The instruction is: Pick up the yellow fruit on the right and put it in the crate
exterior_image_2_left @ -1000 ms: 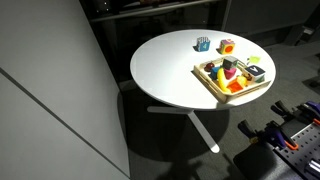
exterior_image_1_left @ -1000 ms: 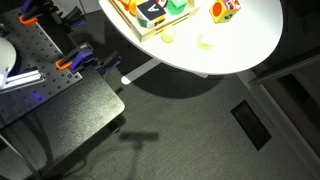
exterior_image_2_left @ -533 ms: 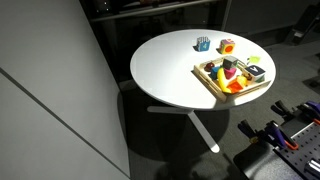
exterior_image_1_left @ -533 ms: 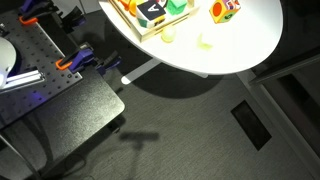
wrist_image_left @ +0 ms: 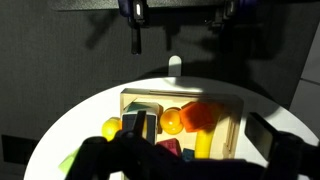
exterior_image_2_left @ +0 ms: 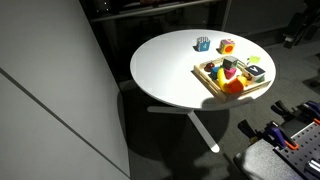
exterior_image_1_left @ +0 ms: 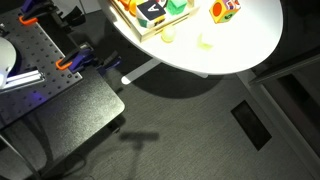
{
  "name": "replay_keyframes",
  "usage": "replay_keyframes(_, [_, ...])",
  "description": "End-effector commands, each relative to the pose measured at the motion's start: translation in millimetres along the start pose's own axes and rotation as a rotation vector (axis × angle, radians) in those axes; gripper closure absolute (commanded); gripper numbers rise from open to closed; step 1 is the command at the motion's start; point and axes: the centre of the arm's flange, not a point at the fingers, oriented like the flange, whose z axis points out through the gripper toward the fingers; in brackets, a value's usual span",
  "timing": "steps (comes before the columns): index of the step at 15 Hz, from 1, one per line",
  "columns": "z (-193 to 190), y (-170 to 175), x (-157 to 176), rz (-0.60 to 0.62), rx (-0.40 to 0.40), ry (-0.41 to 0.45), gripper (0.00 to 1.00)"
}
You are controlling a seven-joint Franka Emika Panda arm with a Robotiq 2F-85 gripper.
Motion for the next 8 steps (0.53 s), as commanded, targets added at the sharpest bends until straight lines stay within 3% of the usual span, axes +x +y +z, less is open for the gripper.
replay_keyframes(1, [5.2, 14.5, 27.8, 0.016, 0.038, -0.024, 0.00])
replay_keyframes(8, [23.2, 46.2, 56.5, 0.090, 0.074, 0.011, 0.00])
